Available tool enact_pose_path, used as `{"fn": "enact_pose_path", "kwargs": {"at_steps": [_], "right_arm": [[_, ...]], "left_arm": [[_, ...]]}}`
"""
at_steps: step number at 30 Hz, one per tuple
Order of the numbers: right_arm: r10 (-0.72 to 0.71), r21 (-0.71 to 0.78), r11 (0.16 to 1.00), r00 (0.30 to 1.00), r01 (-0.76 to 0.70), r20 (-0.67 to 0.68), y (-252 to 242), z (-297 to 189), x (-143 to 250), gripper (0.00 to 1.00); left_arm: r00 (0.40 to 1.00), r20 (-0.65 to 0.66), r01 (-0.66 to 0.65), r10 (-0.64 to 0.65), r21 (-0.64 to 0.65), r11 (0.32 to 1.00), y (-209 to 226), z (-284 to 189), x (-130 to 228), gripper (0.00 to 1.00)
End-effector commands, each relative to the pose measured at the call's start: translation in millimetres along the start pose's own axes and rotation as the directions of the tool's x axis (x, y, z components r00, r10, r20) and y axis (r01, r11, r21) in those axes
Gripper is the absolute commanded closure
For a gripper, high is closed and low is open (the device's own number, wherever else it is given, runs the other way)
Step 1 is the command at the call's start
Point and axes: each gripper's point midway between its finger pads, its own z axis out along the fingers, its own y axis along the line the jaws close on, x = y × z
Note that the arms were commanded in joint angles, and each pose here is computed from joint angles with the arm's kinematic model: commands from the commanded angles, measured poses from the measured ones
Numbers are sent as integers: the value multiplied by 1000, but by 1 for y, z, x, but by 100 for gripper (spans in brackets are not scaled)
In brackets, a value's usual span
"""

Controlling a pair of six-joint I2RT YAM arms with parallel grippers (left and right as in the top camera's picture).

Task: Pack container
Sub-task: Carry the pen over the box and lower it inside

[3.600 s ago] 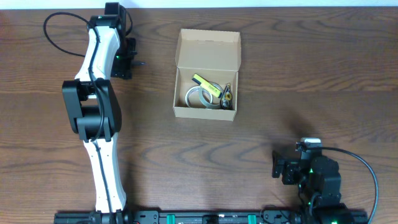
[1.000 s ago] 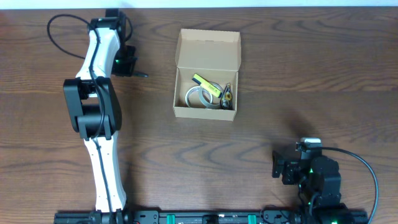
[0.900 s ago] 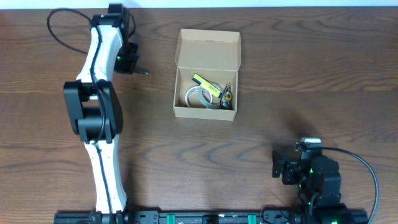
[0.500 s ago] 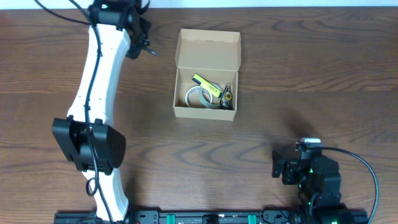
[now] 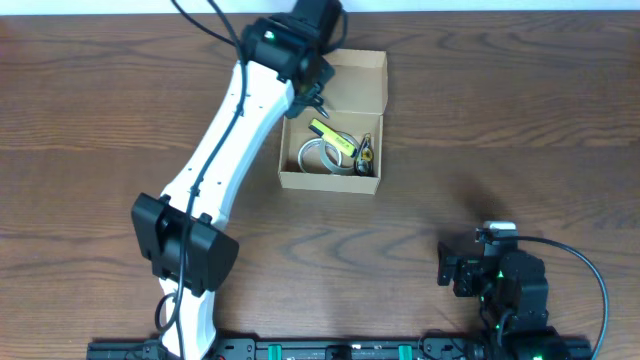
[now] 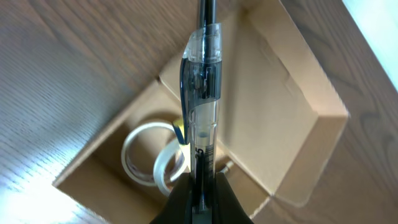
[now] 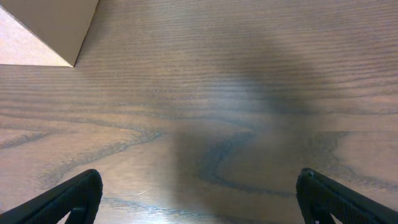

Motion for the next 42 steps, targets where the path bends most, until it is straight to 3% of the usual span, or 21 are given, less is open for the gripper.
{"fn": "enact_pose_path", "kwargs": {"at_steps": [1,6,16,35,38,40,42], "right_arm": [[15,11,1000,1000,-15,7,-2,0,-1,1],[15,11,1000,1000,-15,7,-2,0,-1,1],[15,11,1000,1000,-15,7,-2,0,-1,1],[16,11,1000,1000,-16,7,-2,0,-1,1],[16,11,1000,1000,-16,7,-2,0,-1,1],[16,11,1000,1000,-16,7,-2,0,-1,1],[16,11,1000,1000,-16,7,-2,0,-1,1]], "left_arm": [[1000,12,0,0,-12,1000,1,-1,6,94],[999,-16,47,-48,-60,997,11,18,26,94],[990,-110,81,-83,-23,996,11,73,62,94],[970,-172,161,-172,-74,984,34,112,87,94],[970,-171,161,-171,-74,984,34,112,87,89],[971,-168,161,-171,-74,984,35,112,86,77],[972,-164,161,-171,-75,984,35,112,86,73]]}}
